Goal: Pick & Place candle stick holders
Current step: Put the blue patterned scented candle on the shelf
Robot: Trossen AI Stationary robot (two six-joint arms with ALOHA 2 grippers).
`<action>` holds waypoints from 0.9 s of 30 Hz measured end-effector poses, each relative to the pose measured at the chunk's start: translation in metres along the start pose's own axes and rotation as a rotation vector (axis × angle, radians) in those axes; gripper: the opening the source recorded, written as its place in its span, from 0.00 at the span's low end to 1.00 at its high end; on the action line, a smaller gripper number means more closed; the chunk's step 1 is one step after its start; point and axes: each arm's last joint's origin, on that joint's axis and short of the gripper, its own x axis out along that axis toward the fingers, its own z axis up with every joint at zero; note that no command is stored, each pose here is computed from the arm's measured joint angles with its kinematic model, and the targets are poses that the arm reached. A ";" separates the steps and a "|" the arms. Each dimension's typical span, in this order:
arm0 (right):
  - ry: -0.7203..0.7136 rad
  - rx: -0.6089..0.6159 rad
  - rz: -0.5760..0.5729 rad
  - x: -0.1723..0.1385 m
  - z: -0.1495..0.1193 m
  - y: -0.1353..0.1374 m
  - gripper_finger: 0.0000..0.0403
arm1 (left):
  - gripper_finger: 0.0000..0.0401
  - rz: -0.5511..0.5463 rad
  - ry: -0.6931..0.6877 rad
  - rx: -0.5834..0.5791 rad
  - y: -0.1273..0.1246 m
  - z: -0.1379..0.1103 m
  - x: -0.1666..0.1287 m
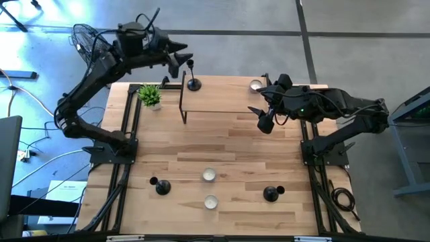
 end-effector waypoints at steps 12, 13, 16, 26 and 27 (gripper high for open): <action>0.001 -0.018 0.000 0.000 0.000 0.000 0.78 | 0.57 -0.217 0.109 0.030 -0.054 -0.010 -0.012; -0.002 -0.021 0.000 0.000 0.000 0.000 0.78 | 0.57 -0.228 0.130 0.031 -0.056 -0.012 -0.012; -0.009 -0.022 -0.002 0.000 0.001 0.000 0.78 | 0.57 -0.264 0.193 0.037 -0.065 -0.019 -0.014; -0.010 -0.022 -0.013 0.000 0.001 0.000 0.78 | 0.57 -0.327 0.270 0.161 -0.103 -0.031 -0.021; -0.010 -0.023 -0.012 0.000 0.001 0.000 0.78 | 0.57 -0.318 0.273 0.189 -0.108 -0.032 -0.021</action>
